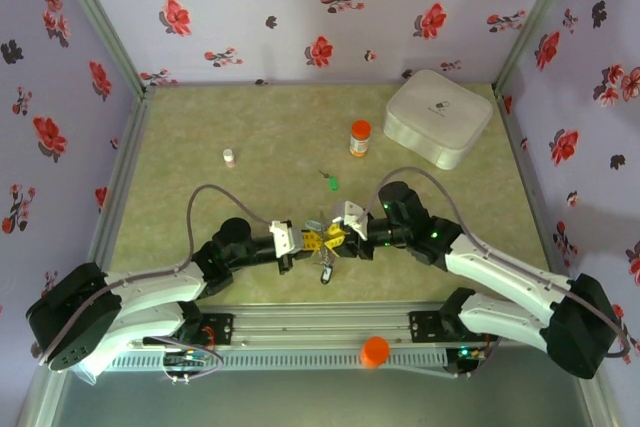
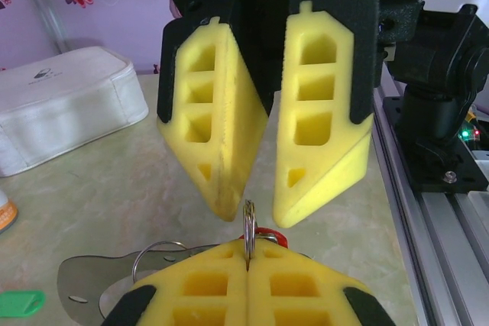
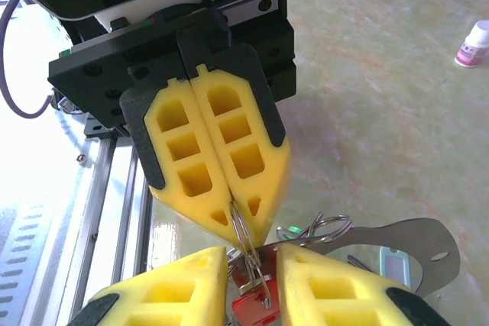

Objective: Put the keys on the keyring

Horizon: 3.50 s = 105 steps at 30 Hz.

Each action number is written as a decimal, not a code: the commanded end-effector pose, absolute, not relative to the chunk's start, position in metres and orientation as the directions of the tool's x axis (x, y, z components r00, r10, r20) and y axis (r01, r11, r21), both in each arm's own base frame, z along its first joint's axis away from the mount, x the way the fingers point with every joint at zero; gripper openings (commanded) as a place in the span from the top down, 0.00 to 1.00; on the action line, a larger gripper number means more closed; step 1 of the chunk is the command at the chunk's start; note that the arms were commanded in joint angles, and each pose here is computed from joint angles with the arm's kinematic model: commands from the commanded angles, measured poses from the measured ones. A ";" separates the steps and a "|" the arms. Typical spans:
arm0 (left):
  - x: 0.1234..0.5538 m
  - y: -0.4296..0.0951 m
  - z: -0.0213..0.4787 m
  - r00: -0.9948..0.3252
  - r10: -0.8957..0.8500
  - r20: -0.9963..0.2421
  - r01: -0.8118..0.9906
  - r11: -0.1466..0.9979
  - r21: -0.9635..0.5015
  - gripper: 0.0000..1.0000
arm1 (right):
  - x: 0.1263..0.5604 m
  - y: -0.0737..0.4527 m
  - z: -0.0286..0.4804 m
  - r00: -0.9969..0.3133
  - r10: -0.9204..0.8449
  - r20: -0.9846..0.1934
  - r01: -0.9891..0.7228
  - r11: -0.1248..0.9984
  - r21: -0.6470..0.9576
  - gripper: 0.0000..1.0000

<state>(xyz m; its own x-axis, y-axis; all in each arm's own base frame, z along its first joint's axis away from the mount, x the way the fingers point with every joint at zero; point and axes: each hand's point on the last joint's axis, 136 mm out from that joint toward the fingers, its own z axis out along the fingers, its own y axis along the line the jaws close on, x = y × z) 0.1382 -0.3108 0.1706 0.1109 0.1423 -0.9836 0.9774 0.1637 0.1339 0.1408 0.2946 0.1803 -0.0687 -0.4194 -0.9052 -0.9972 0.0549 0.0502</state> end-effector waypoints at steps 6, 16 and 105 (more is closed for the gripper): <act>0.133 -0.314 0.191 0.142 0.071 -0.987 0.979 0.134 0.151 1.00 | 0.143 0.304 0.196 -0.035 -0.387 -0.921 -0.999 0.007 0.035 0.88; 0.141 -0.310 0.185 0.120 0.144 -0.982 0.972 0.185 0.146 0.74 | 0.143 0.297 0.194 0.009 -0.477 -0.879 -1.000 -0.003 -0.008 1.00; 0.139 -0.312 0.201 0.145 0.076 -0.986 0.972 0.176 0.156 1.00 | 0.153 0.291 0.179 -0.038 -0.502 -0.864 -0.991 0.127 -0.031 0.91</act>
<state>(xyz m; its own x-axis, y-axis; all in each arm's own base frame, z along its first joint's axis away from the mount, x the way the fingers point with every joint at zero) 0.1426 -0.3103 0.1794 0.0964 0.1597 -0.9825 0.9739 0.1884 0.1262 0.1529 0.2889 0.1632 -0.0575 -0.5490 -0.8338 -0.9926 0.1210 -0.0112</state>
